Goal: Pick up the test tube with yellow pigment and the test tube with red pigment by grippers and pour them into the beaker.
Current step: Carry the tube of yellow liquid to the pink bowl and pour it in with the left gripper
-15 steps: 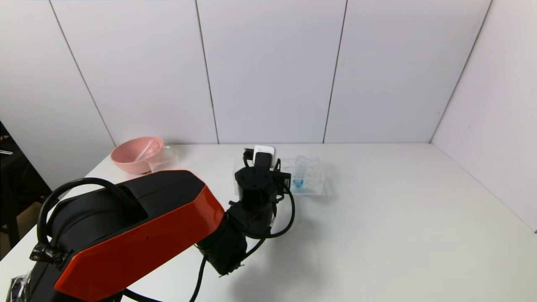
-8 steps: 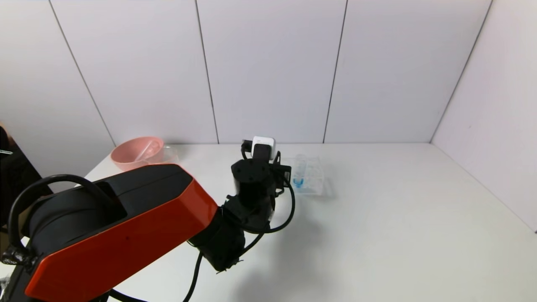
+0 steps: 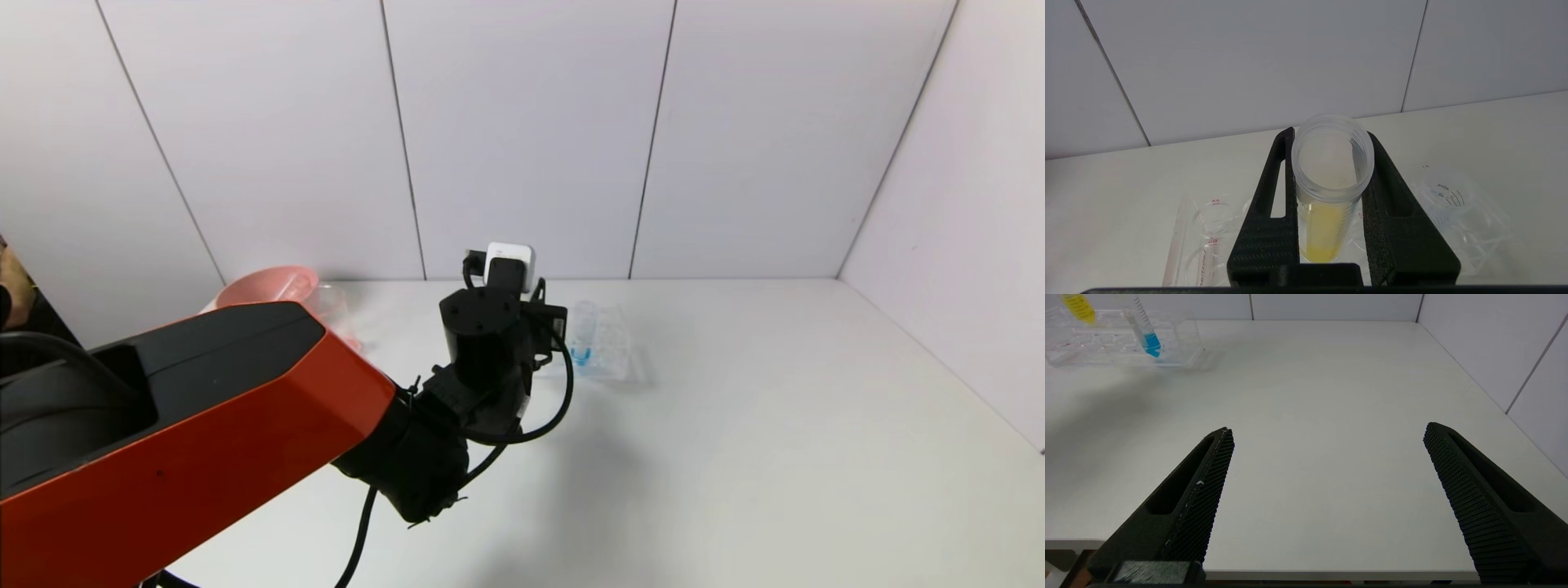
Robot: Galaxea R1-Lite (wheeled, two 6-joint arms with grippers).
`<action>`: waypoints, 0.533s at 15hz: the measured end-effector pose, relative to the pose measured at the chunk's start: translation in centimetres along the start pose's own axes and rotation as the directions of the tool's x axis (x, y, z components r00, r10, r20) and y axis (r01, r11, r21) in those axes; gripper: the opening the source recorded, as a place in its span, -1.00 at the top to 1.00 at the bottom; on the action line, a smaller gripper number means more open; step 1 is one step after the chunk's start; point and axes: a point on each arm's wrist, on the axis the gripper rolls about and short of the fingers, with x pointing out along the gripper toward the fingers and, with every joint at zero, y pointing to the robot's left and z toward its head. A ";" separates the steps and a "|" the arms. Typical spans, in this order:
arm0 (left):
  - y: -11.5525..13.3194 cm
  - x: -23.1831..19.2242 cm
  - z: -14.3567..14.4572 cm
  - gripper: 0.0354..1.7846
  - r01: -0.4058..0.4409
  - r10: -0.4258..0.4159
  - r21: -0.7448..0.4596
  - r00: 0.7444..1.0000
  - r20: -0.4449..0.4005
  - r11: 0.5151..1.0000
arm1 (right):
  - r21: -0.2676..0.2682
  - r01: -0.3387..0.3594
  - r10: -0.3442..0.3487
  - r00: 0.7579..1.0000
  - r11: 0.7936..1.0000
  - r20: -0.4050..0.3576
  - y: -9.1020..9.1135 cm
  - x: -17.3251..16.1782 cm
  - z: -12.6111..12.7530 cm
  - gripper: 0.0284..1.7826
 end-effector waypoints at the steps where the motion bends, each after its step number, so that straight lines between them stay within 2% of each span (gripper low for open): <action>1: 0.0 -0.1 0.5 0.52 0.003 -0.003 -0.001 1.000 0.003 1.000 | 0.000 0.000 0.000 1.000 1.000 0.000 0.0 0.0 0.0 -0.91; 8: 0.3 -0.9 4.1 0.52 0.005 -0.006 0.025 0.999 0.051 1.000 | 0.000 0.000 0.000 1.000 1.000 0.000 0.0 0.0 0.0 -0.91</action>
